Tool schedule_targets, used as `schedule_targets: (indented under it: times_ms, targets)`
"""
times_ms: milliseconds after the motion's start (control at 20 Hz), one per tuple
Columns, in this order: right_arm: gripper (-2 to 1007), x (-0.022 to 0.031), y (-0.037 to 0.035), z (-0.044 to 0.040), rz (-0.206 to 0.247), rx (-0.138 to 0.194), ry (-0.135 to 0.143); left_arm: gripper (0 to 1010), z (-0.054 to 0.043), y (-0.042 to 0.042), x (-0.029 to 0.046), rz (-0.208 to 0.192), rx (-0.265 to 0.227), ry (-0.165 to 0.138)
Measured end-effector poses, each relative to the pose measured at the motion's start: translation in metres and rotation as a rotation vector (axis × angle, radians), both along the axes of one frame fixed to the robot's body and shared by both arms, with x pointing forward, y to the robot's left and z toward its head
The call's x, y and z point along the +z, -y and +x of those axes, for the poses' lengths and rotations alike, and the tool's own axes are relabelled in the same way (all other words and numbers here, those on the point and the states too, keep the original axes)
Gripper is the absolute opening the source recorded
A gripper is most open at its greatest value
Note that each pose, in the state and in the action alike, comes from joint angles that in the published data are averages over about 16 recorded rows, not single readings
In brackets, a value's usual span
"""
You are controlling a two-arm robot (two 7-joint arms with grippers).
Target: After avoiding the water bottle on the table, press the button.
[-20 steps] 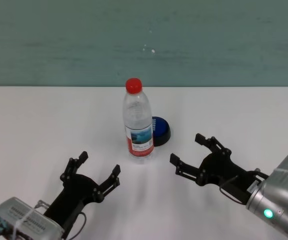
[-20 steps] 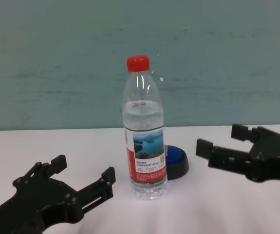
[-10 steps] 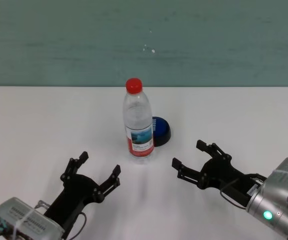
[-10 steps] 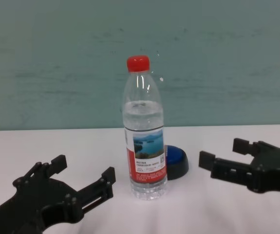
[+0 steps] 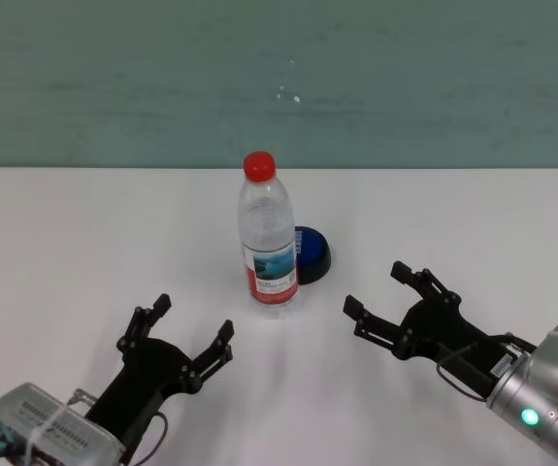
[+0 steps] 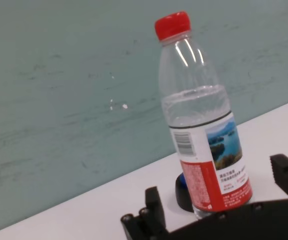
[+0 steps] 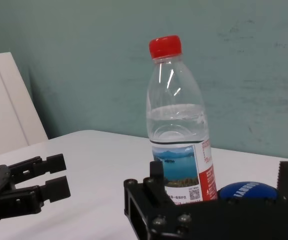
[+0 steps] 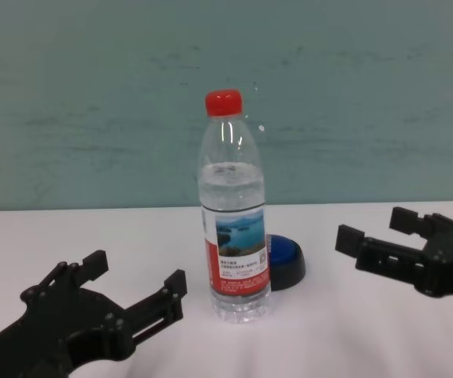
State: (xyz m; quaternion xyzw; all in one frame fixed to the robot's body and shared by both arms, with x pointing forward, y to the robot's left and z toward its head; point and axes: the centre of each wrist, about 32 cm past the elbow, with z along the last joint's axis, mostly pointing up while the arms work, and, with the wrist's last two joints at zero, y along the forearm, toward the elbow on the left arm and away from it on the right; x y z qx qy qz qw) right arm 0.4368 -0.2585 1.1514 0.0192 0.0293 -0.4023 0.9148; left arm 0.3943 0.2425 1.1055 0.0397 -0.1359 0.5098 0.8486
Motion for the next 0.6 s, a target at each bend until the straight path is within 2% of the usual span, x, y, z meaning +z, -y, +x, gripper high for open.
schedule_targets:
  times_ms: [600]
  targets:
    - [1003,-0.0029,-0.0067,-0.0025,-0.062,-0.081,0.02,1000,0.0,0.0,0.0,0.0,0.0,0.0]
